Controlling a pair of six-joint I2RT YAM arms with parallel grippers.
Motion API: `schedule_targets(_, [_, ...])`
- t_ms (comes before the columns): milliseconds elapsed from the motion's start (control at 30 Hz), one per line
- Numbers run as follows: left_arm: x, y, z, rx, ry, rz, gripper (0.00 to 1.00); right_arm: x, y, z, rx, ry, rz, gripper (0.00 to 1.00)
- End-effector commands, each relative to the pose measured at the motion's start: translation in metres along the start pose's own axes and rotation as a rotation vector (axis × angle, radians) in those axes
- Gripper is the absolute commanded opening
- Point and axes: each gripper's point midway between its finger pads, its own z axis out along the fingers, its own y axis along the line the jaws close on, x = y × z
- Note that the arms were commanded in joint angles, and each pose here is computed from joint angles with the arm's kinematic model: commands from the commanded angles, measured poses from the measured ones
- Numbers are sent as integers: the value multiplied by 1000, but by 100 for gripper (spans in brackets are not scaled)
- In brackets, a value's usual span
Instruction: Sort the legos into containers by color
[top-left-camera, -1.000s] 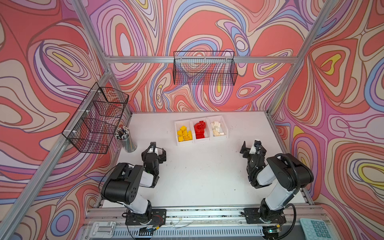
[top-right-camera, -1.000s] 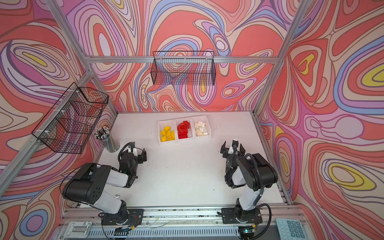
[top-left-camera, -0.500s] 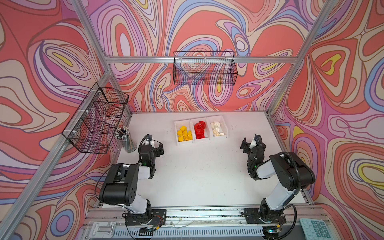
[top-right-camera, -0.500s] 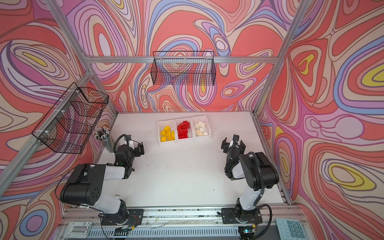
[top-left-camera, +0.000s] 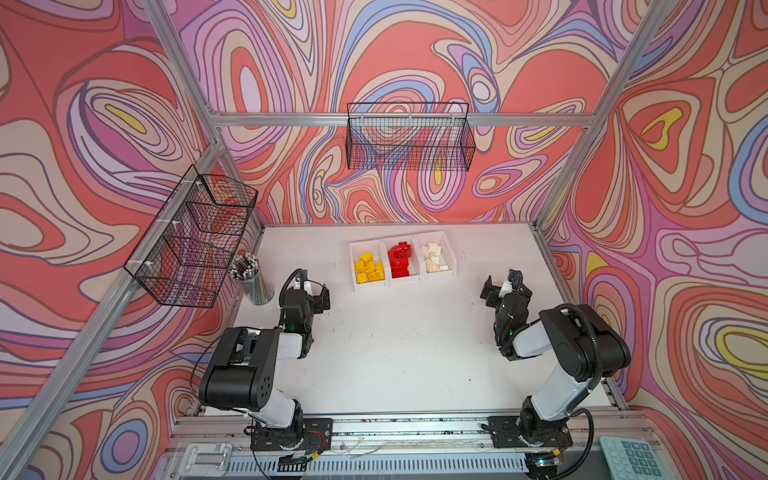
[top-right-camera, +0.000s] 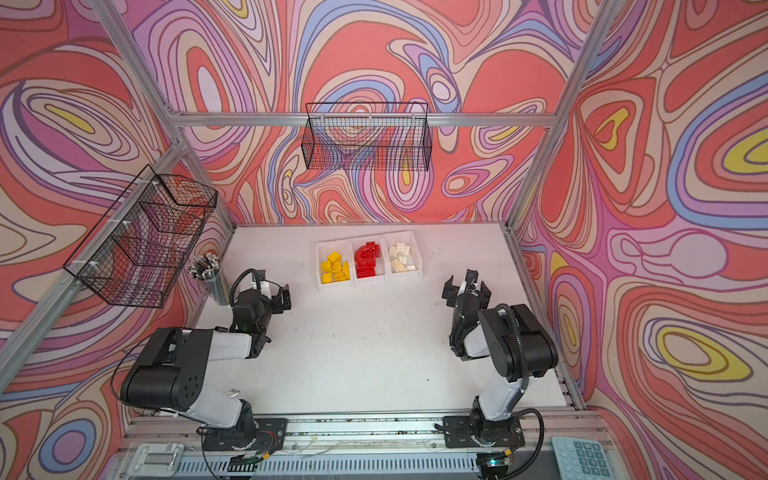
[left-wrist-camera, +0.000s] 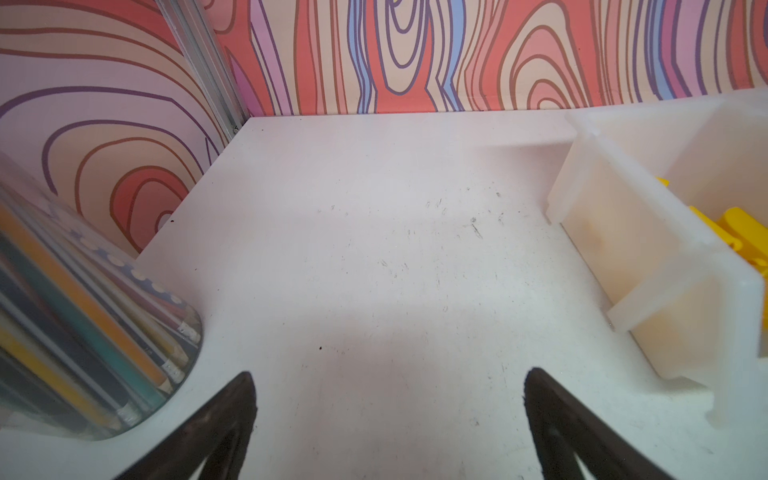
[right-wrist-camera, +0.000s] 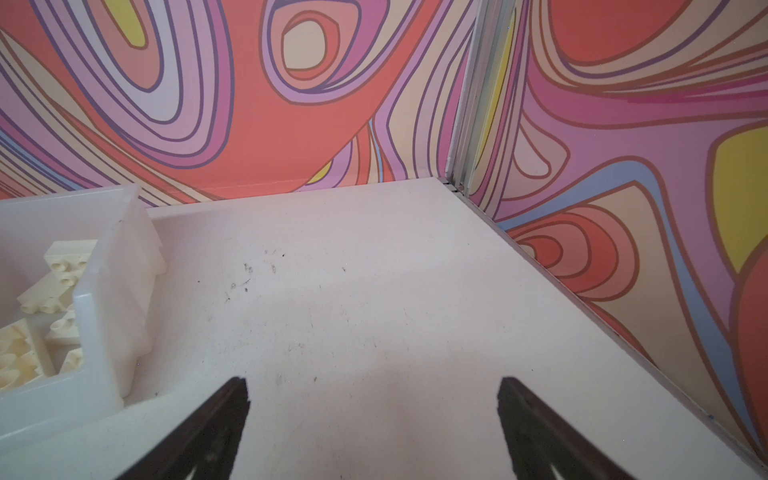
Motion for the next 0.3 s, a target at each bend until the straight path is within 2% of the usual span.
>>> schedule_targets(0, [3, 1, -2, -4, 2, 11, 100, -5, 1, -1, -7, -13, 6, 98])
schedule_targets(267, [4, 1, -2, -5, 3, 11, 100, -5, 1, 0, -7, -12, 6, 98])
